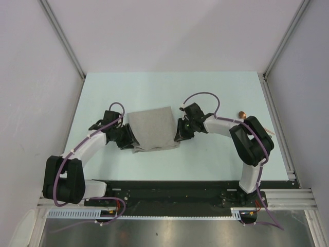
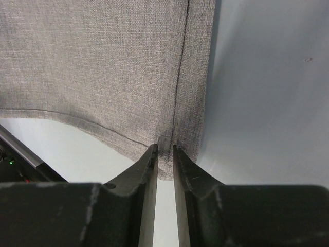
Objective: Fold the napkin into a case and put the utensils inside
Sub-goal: Smooth out the square-folded napkin at the center of the board.
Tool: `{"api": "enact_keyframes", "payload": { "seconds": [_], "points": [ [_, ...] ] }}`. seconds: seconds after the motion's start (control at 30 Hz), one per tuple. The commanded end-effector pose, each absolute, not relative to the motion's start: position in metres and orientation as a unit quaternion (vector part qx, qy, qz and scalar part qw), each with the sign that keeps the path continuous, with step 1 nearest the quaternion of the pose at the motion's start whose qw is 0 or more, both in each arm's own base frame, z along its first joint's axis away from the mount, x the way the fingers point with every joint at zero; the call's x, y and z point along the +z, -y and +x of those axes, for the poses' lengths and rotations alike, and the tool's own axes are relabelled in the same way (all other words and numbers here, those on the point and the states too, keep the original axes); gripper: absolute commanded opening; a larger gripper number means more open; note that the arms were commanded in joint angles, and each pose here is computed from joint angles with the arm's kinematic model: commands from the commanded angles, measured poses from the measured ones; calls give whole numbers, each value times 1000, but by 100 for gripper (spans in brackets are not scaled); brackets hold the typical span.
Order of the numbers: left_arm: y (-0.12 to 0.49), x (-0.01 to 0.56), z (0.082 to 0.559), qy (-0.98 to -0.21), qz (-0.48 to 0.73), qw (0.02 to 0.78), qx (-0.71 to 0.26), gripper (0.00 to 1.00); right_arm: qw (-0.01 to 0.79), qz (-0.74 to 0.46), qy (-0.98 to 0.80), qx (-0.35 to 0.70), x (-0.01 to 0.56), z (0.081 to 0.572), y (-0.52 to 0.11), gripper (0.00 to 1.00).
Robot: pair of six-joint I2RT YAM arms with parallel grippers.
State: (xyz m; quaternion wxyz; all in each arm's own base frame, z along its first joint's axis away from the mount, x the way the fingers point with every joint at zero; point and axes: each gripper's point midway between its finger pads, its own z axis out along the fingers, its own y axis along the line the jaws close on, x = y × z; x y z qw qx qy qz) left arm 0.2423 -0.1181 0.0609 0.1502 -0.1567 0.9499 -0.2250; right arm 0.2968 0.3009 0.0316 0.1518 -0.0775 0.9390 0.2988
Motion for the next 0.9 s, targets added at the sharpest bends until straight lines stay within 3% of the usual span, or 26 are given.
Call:
{"api": "enact_keyframes", "payload": {
  "seconds": [0.0, 0.27, 0.33, 0.43, 0.87],
  "points": [
    [122, 81, 262, -943, -139, 182, -243, 43, 157, -95, -934, 306, 35, 300, -311, 22],
    [120, 74, 258, -948, -140, 167, -232, 50, 156, -97, -933, 311, 37, 299, -317, 25],
    [119, 72, 256, -948, -140, 167, -231, 50, 157, -97, -933, 309, 38, 300, -317, 21],
    [119, 73, 256, -948, -140, 170, -231, 50, 160, -95, -932, 312, 44, 302, -316, 6],
    [121, 65, 251, -948, -138, 159, -238, 51, 164, -78, -934, 307, 60, 299, -297, 0]
  ]
}}
